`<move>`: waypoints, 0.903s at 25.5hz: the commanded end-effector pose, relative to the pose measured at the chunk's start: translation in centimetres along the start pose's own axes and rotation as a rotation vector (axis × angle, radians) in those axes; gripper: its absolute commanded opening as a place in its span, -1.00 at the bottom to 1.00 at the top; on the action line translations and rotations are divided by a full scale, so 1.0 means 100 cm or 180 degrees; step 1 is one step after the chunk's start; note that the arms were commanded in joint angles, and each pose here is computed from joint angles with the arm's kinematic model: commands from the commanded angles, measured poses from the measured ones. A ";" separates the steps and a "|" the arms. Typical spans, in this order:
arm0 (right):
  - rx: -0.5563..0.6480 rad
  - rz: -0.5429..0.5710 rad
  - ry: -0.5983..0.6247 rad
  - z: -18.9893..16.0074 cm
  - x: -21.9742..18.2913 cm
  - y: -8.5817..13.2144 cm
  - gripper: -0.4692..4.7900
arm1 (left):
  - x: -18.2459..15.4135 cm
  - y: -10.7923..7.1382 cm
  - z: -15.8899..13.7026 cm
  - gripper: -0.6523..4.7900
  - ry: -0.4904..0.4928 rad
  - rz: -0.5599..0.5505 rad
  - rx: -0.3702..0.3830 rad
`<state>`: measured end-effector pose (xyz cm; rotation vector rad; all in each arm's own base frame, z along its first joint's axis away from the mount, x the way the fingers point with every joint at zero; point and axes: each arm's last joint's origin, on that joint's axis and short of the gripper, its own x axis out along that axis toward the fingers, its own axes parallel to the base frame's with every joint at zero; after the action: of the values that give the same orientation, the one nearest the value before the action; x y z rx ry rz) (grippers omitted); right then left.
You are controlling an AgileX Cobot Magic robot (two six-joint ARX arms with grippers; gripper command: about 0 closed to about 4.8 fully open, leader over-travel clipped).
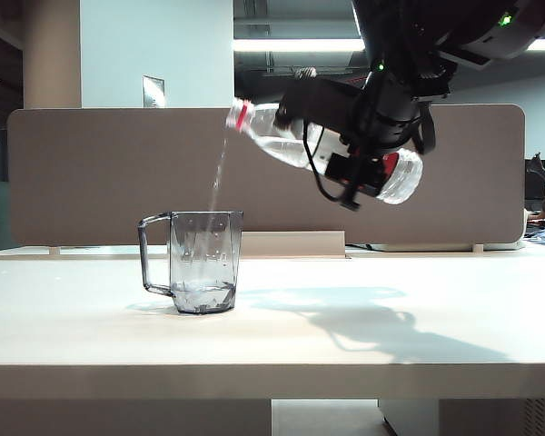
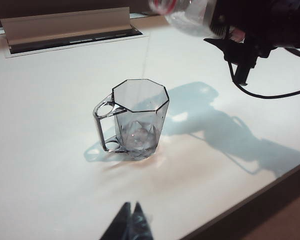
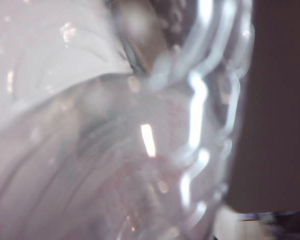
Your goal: Pick up the mineral water bottle on the table and pour a little water into the mug.
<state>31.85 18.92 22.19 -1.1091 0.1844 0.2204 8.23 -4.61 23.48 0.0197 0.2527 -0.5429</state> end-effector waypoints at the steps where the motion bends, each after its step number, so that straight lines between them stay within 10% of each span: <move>1: 0.1019 0.0013 -0.0279 0.008 -0.003 -0.008 0.13 | 0.000 0.000 0.002 -0.78 -0.0023 -0.0003 0.0004; 6: 0.2839 0.0570 -0.0592 0.010 0.001 0.000 0.08 | 0.000 0.000 0.002 -0.78 -0.0023 -0.0003 0.0004; 23: 0.3679 0.0700 -0.1032 -0.032 -0.001 0.065 0.04 | 0.000 0.000 0.002 -0.78 -0.0023 -0.0003 0.0004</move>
<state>29.96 18.70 14.78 0.0530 0.1716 0.3887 8.23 -4.61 23.48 0.0197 0.2527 -0.5429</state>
